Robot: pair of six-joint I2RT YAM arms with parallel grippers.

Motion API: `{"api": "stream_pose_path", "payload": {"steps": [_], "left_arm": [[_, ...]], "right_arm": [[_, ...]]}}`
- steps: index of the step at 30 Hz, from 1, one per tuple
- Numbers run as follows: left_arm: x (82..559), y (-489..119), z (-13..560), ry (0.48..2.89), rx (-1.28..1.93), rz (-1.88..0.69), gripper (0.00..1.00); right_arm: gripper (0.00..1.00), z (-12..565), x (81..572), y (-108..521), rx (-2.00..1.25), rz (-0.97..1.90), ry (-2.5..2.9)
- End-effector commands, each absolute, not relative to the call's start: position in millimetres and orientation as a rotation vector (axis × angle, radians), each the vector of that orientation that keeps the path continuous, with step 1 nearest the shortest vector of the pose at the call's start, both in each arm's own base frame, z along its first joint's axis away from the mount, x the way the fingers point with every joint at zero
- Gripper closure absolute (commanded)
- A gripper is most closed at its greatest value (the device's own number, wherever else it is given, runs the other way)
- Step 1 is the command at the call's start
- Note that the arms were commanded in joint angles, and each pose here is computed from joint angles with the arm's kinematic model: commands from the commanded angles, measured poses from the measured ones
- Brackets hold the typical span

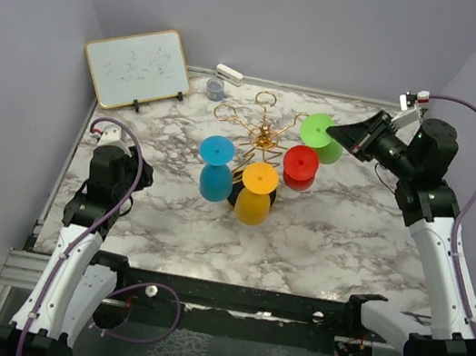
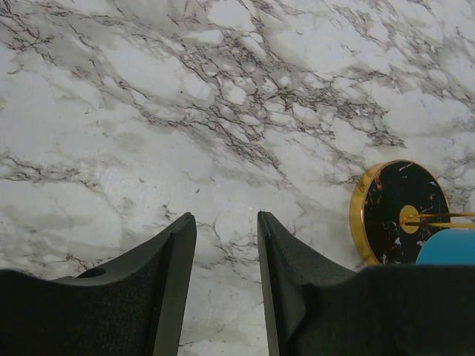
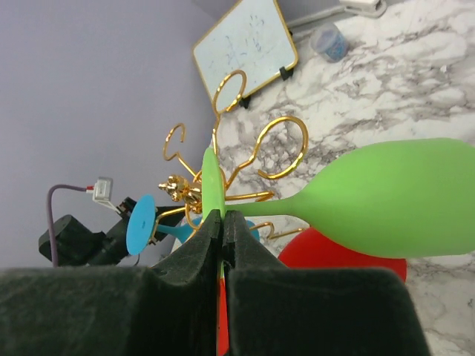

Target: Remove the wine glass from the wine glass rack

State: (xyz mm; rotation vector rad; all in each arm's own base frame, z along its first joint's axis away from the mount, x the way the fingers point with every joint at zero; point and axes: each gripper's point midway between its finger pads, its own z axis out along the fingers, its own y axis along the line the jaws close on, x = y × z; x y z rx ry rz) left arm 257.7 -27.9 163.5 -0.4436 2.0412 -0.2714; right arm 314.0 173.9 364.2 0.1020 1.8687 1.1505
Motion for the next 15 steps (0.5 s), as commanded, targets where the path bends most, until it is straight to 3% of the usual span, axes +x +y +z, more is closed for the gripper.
{"api": "stream_pose_path", "payload": {"steps": [1,15], "left_arm": [[258.6,-25.7,174.4,2.006,-0.453,-0.266,0.58],[257.7,-24.3,177.0,1.993,-0.460,-0.263,0.58]], "right_arm": [[0.99,404.1,319.8,165.8,-0.023,1.018,1.743],[0.99,461.2,333.7,163.8,-0.208,0.887,1.617]]}}
